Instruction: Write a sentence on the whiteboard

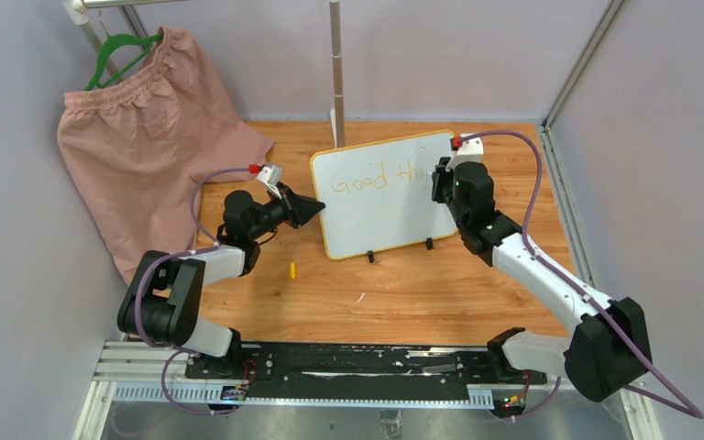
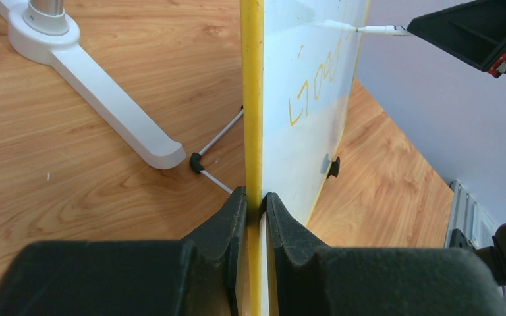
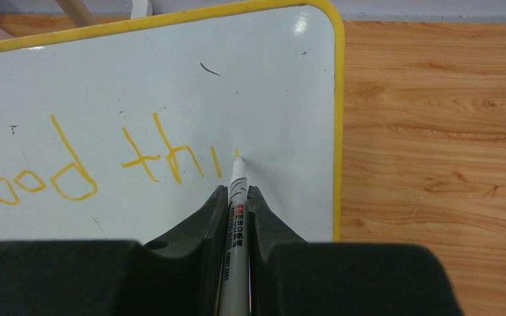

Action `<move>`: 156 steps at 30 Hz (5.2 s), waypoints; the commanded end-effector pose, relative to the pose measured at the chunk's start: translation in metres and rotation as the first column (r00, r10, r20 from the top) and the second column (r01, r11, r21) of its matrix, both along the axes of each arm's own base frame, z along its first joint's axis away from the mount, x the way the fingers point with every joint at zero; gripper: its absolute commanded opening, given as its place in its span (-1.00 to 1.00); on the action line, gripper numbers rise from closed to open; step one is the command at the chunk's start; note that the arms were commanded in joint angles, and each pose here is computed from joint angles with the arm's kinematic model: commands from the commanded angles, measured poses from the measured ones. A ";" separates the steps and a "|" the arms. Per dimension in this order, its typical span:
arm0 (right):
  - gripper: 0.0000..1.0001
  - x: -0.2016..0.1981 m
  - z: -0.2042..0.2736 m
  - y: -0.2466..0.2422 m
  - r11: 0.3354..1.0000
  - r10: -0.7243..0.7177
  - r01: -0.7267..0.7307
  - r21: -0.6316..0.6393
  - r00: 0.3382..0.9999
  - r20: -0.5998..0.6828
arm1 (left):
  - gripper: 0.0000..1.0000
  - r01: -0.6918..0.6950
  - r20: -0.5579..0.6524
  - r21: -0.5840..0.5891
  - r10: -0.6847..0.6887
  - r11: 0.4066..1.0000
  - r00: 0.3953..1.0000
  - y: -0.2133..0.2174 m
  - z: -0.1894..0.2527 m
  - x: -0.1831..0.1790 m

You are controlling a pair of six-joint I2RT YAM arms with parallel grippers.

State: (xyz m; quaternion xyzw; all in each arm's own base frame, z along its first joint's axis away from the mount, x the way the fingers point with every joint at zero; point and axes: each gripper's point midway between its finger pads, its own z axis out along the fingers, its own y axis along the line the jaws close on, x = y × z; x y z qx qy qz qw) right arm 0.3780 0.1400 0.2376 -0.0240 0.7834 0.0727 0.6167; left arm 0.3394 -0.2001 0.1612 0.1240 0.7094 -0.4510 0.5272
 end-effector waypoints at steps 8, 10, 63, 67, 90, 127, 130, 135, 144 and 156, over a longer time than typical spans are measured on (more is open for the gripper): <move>-1.00 -0.005 -0.011 -0.008 1.000 -0.020 0.020 0.020 1.000 -0.010 | -0.99 0.013 0.044 0.010 -0.013 1.000 0.999 -0.005 0.010 0.001; -1.00 -0.003 -0.007 -0.008 1.000 -0.021 0.021 0.019 1.000 -0.005 | -0.99 0.014 0.046 0.010 -0.014 1.000 0.999 -0.005 0.010 0.001; -1.00 -0.001 -0.009 -0.024 0.998 -0.067 0.067 0.011 0.998 -0.013 | -1.00 0.017 0.050 0.010 -0.017 1.000 0.999 -0.005 0.011 0.000; -1.00 -0.004 -0.002 -0.027 0.997 -0.073 0.073 0.016 0.997 0.005 | -1.00 0.017 0.048 0.009 -0.017 1.000 0.999 -0.006 0.011 0.000; -1.00 0.016 0.026 -0.037 0.991 -0.124 0.121 0.047 0.991 0.056 | -1.00 0.021 0.050 0.010 -0.021 1.000 0.999 -0.007 0.011 -0.001; -1.00 0.013 -0.001 -0.017 0.998 -0.029 0.030 0.054 1.000 -0.007 | -1.00 0.024 0.051 0.011 -0.024 1.000 0.998 -0.008 0.011 -0.001; -1.00 0.010 -0.006 -0.020 0.998 -0.040 0.040 0.047 0.999 -0.018 | -1.00 0.024 0.052 0.011 -0.024 1.000 0.998 -0.008 0.012 -0.002; -1.00 0.005 -0.012 -0.026 0.998 -0.058 0.059 0.035 0.998 -0.030 | -1.00 0.026 0.052 0.009 -0.026 1.000 0.998 -0.008 0.012 -0.002; -1.00 0.010 -0.003 -0.036 0.994 -0.112 0.112 0.008 0.994 -0.019 | -1.00 0.026 0.054 0.010 -0.026 1.000 0.998 -0.008 0.012 -0.002; -1.00 0.024 0.018 -0.035 0.993 -0.120 0.120 0.012 0.993 0.016 | -1.00 0.027 0.052 0.010 -0.027 1.000 0.998 -0.008 0.012 -0.002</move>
